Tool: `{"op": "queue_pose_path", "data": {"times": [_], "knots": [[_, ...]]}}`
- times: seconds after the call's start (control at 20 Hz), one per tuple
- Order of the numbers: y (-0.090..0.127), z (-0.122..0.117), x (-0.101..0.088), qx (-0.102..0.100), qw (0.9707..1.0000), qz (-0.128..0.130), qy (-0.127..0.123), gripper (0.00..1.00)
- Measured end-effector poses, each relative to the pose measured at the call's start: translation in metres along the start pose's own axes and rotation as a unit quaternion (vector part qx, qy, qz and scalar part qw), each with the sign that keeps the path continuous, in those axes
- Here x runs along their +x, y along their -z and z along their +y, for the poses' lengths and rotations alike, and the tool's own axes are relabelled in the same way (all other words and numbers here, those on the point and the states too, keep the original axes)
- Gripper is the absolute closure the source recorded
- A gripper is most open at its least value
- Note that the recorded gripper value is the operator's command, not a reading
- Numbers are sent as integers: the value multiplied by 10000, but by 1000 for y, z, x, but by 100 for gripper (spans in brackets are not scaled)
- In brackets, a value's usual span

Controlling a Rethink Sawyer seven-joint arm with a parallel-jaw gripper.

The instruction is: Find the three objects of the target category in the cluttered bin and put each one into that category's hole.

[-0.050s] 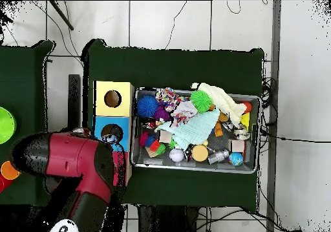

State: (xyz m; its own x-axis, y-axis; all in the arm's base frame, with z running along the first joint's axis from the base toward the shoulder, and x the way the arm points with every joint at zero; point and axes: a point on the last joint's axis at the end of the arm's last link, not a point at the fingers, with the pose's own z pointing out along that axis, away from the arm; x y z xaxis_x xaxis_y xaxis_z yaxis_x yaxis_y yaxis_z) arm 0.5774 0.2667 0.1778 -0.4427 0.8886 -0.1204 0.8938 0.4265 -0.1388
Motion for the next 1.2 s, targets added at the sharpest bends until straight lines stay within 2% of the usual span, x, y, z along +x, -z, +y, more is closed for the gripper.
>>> {"op": "queue_pose_path", "data": {"times": [0.45, 1.0, 1.2], "knots": [[-6, 4, 6, 19, 10000, 14, 18, 100], [-16, 3, 35, 103, 9998, -3, 174, 100], [-18, 2, 37, 117, 9997, -15, 192, 100]]}}
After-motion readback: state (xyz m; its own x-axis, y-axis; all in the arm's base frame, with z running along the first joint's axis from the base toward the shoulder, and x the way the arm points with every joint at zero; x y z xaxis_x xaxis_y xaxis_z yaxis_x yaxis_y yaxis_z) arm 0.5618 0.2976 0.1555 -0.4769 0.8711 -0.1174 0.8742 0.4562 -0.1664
